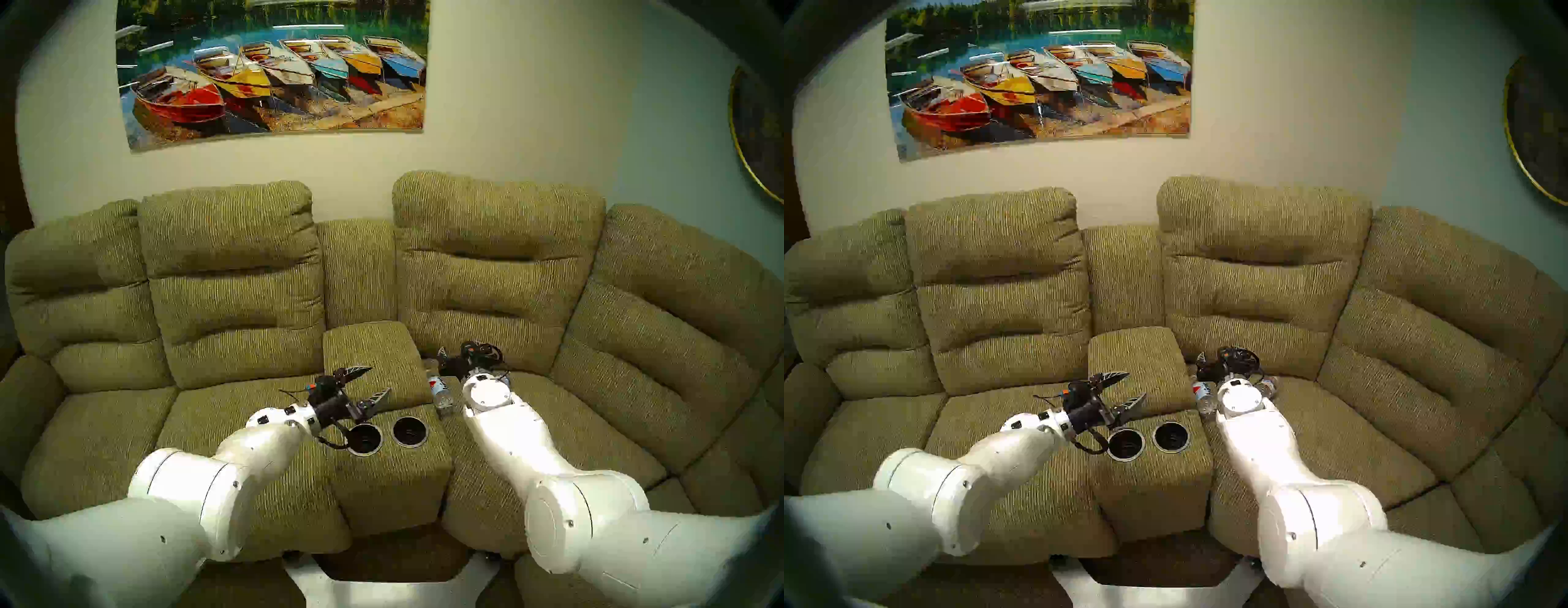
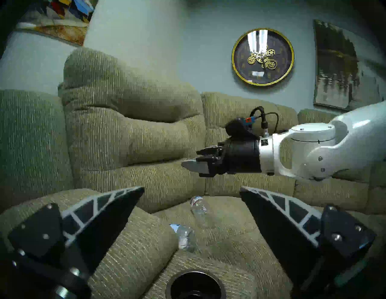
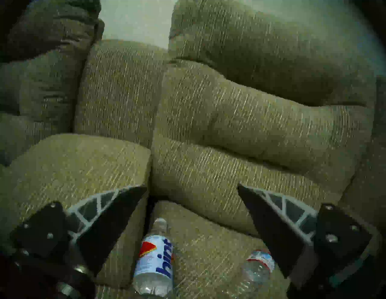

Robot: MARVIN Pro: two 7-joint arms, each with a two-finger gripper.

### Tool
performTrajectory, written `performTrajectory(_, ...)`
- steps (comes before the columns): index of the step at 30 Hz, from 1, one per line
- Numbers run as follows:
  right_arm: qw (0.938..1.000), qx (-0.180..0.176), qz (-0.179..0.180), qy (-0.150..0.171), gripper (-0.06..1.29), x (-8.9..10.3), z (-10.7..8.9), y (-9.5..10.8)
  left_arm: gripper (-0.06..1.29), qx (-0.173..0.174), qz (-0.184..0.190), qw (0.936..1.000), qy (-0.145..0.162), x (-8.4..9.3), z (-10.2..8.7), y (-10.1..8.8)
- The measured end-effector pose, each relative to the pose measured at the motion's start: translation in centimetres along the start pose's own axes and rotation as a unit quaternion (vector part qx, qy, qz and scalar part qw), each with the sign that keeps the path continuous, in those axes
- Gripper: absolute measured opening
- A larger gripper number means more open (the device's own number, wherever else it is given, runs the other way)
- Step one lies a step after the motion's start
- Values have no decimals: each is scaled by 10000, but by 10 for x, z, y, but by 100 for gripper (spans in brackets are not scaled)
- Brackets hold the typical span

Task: Take bottles out of cup holder

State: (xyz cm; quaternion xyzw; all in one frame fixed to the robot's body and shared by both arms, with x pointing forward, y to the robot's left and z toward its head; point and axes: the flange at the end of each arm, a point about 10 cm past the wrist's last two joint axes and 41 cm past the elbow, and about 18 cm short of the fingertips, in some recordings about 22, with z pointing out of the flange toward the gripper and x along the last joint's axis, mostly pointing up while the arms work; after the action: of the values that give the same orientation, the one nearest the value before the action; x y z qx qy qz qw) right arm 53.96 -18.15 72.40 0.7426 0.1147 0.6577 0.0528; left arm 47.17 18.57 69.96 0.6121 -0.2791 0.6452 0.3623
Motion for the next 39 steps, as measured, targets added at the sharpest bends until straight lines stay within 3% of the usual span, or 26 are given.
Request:
performTrajectory(10, 9986, -157, 59, 508, 120, -16, -30, -2, 127, 13, 194, 9997, 160, 9, 9, -1)
performTrajectory(19, 9947, -485, -9, 907, 120, -26, -58, 17, 127, -53, 222, 9997, 128, 0, 7, 8)
performTrajectory(39, 9853, -651, -76, 1581, 120, -16, -104, 14, 127, -104, 472, 9985, 254, 3, -6, 11)
